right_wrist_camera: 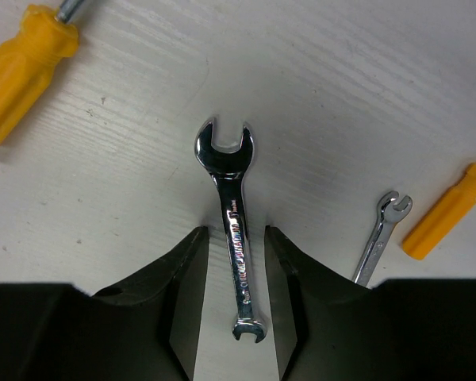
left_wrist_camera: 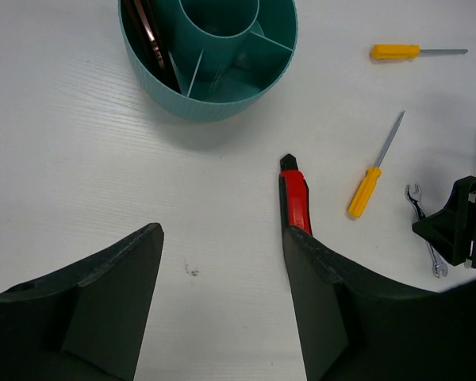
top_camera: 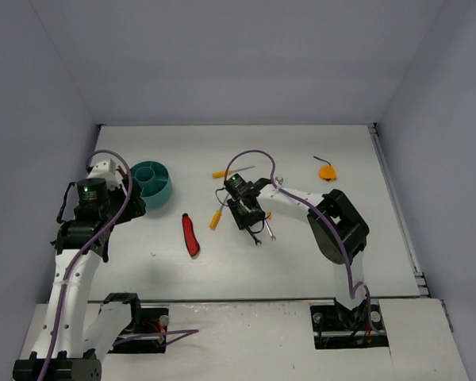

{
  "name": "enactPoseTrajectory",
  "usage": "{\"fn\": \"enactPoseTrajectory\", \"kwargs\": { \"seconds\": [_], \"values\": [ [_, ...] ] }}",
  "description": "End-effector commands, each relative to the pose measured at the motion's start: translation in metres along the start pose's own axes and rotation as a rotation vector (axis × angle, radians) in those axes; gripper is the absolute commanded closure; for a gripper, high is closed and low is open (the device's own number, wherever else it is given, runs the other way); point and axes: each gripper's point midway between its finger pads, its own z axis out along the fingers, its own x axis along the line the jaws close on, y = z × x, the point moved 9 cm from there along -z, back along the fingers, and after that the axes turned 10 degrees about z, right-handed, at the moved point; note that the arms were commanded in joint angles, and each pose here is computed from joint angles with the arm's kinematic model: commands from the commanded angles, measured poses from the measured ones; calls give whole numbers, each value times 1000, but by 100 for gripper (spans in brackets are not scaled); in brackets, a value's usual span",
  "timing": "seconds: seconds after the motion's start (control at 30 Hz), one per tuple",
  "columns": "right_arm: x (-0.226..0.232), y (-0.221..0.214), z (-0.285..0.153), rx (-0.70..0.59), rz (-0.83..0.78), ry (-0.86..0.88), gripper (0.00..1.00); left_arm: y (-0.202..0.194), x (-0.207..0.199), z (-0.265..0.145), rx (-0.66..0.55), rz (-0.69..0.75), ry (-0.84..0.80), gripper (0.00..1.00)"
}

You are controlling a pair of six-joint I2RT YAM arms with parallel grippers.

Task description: Sort the tools into containers

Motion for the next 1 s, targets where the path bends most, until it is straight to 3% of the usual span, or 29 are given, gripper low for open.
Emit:
{"fn": "enactPoseTrajectory", "kwargs": {
  "seconds": [0.0, 0.7, 0.77, 0.87, 0.97],
  "values": [
    [-24, -44, 16, 262, -103, -123, 70, 14, -3, -5, -81, 20, -29, 41],
    [-29, -69, 12, 384, -166, -64, 71, 15, -8, -3, -82, 22, -86, 41],
    [-29, -71, 15, 395, -169, -65, 77, 16, -9, -3, -89, 20, -94, 41],
    [-27, -69, 16, 391, -179, -46, 98, 17, -12, -4, -96, 2, -112, 41],
    [-25, -63, 14, 359, -185, -43, 100, 20, -15, -5, -98, -23, -134, 41]
  ]
}}
